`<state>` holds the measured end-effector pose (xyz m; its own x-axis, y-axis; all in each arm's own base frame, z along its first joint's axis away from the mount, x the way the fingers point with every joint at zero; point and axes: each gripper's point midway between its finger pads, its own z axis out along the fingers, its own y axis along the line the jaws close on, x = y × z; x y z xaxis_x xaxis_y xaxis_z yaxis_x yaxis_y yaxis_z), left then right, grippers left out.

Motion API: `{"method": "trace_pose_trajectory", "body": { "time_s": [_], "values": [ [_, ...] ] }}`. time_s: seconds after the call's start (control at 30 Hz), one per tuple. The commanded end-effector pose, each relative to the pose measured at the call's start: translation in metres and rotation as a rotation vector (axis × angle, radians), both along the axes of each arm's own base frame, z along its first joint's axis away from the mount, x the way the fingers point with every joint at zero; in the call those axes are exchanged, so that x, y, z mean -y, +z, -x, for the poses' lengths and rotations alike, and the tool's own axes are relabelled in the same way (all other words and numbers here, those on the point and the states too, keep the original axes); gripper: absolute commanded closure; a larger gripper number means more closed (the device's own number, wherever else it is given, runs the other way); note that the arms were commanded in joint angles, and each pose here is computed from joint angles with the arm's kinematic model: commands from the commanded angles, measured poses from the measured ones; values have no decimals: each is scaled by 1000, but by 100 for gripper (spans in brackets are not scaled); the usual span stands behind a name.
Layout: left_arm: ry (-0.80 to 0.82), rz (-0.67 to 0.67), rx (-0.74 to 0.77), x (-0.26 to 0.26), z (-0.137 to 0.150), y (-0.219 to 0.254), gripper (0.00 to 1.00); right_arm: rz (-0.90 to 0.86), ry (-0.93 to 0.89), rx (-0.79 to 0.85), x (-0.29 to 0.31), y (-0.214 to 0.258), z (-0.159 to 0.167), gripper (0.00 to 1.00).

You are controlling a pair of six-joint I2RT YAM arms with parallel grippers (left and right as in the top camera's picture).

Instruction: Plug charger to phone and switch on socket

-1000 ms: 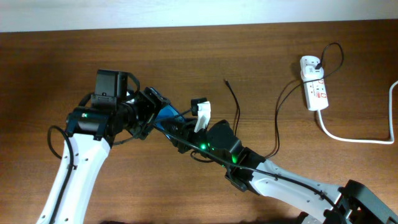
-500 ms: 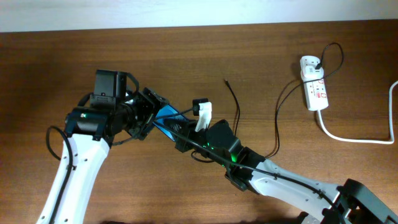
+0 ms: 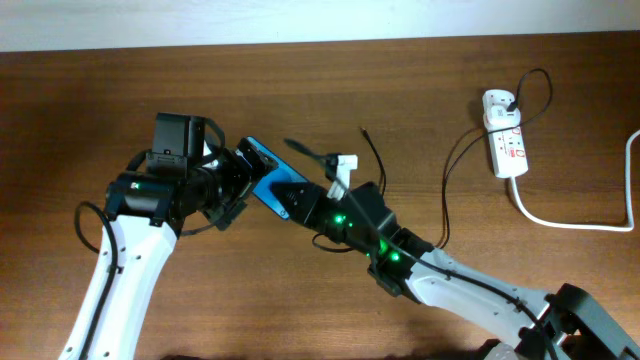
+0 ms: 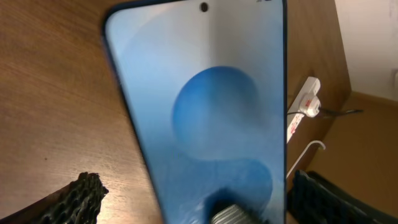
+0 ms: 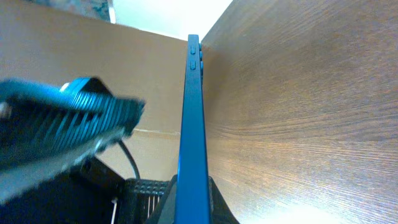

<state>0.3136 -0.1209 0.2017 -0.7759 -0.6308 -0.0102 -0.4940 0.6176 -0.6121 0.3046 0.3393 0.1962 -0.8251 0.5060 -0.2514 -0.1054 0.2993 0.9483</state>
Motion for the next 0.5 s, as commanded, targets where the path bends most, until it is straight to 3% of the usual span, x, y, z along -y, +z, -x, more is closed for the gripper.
{"method": "trace_pose_trajectory", "body": {
  "time_s": [0.0, 0.07, 0.37, 0.47],
  "values": [
    [-104, -39, 97, 2, -1, 13, 1, -69, -5, -185, 9, -7, -4, 96],
    [-117, -45, 104, 2, -1, 13, 0, -53, -16, -286, 18, -23, -4, 96],
    [-116, -45, 103, 2, -1, 13, 1, -72, 4, -320, 18, -23, -2, 96],
    [-120, -38, 107, 3, 0, 15, 1, -186, -3, -526, 13, -23, 6, 96]
  ]
}}
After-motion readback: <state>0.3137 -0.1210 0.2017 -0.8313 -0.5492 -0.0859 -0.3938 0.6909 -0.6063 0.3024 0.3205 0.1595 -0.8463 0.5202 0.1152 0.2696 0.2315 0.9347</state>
